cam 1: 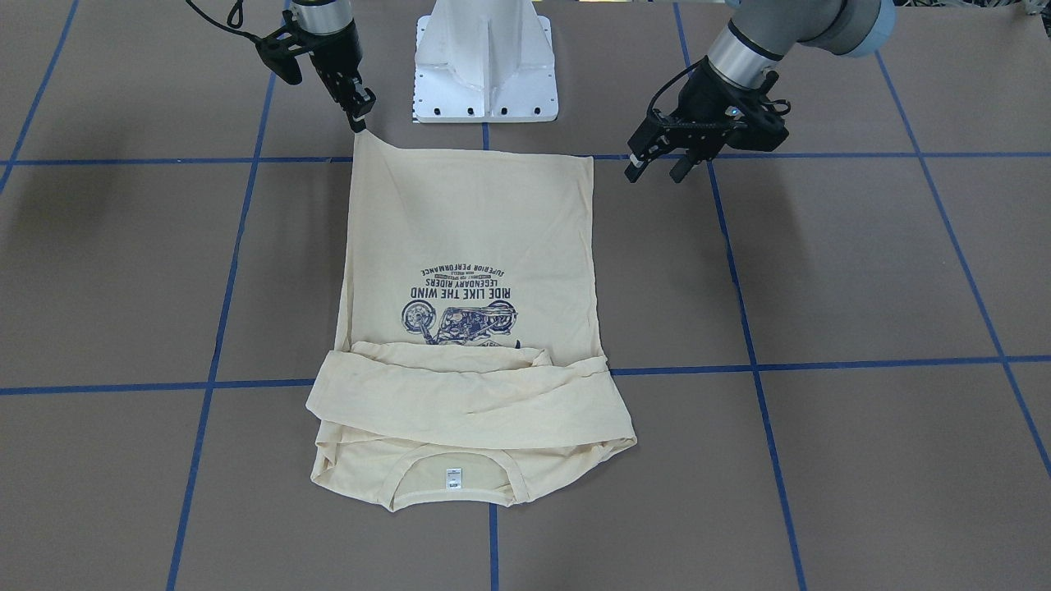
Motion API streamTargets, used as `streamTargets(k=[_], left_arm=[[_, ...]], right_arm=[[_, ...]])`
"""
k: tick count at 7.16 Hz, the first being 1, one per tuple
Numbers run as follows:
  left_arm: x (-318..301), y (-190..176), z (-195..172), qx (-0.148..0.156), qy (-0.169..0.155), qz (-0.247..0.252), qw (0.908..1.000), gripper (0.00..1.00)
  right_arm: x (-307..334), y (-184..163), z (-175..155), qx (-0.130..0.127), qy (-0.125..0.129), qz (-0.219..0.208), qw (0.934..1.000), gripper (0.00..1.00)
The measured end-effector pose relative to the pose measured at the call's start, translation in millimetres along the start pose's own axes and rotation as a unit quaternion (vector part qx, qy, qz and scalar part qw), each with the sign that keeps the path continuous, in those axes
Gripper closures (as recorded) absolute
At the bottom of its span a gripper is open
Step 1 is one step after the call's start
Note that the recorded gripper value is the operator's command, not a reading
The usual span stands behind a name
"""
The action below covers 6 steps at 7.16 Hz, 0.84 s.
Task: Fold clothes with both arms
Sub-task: 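Grasp the near hem corners with both grippers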
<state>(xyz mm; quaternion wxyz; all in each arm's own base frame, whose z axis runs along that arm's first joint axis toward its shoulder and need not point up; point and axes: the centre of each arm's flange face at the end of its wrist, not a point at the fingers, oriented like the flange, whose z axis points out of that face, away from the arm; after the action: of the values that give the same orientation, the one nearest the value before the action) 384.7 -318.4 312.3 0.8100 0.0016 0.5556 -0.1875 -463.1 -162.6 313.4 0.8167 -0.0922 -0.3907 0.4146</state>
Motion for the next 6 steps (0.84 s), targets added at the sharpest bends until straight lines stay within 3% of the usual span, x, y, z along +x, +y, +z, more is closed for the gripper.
streamTargets(k=[2,4,6], left_arm=[[-11.9,58.7,33.7,-0.012,-0.021,-0.023,0.9995,0.19],[-10.8,83.6,64.7,-0.012,-0.031,-0.031,0.9990,0.30],[2.1,104.7,89.4,-0.020,-0.045,-0.035,0.9982,0.34]], right_arm=[[-0.5,-2.8,-1.9,-0.001,0.001,0.002,1.0000,1.00],[-0.1,-3.6,-1.4,0.000,0.002,0.002,1.0000,1.00],[-0.4,-3.9,-1.2,0.000,0.001,0.002,1.0000,1.00]])
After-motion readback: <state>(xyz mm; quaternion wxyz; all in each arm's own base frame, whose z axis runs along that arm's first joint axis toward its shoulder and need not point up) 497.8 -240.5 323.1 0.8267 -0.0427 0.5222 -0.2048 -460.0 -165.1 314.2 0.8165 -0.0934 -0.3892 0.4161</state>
